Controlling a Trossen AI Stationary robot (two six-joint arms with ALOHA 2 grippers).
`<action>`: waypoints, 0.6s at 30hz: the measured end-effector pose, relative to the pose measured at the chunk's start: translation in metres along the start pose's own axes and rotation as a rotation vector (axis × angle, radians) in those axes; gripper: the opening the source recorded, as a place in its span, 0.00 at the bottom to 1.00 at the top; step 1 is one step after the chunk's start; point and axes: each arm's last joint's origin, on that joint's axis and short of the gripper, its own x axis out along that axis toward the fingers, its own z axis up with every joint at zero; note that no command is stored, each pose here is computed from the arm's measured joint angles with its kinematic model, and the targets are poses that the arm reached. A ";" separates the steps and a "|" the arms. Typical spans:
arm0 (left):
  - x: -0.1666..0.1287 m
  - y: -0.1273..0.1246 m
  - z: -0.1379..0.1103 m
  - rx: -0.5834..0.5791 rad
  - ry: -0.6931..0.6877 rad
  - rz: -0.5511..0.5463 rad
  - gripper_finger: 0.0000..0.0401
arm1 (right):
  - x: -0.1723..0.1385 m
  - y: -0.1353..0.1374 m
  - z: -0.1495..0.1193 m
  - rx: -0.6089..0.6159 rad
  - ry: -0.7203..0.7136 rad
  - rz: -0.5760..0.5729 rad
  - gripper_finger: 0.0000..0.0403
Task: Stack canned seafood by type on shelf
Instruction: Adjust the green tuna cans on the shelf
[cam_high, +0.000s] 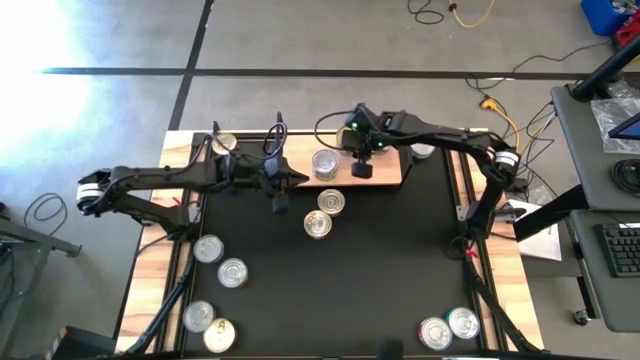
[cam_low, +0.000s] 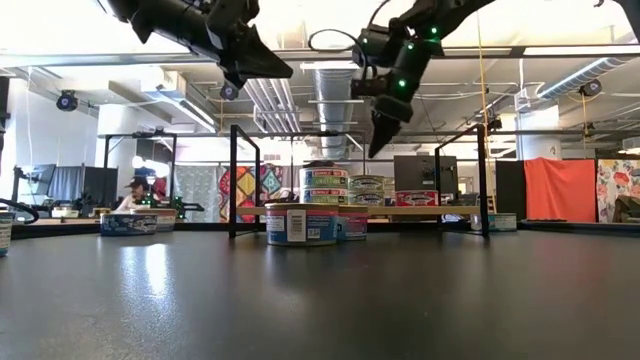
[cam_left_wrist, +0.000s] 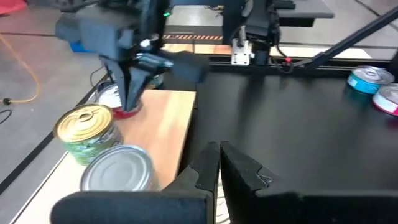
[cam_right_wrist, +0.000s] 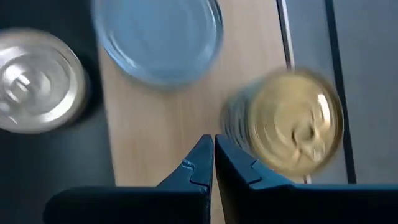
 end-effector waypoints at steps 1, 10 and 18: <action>0.000 -0.002 0.001 0.004 -0.003 -0.008 0.00 | 0.001 -0.003 -0.003 0.007 0.018 -0.014 0.02; -0.004 -0.018 -0.005 0.050 0.008 -0.063 0.00 | 0.002 -0.015 -0.010 0.058 0.046 -0.070 0.02; -0.004 -0.025 -0.033 0.066 -0.034 -0.083 0.00 | 0.005 0.010 0.020 0.018 -0.217 0.051 0.02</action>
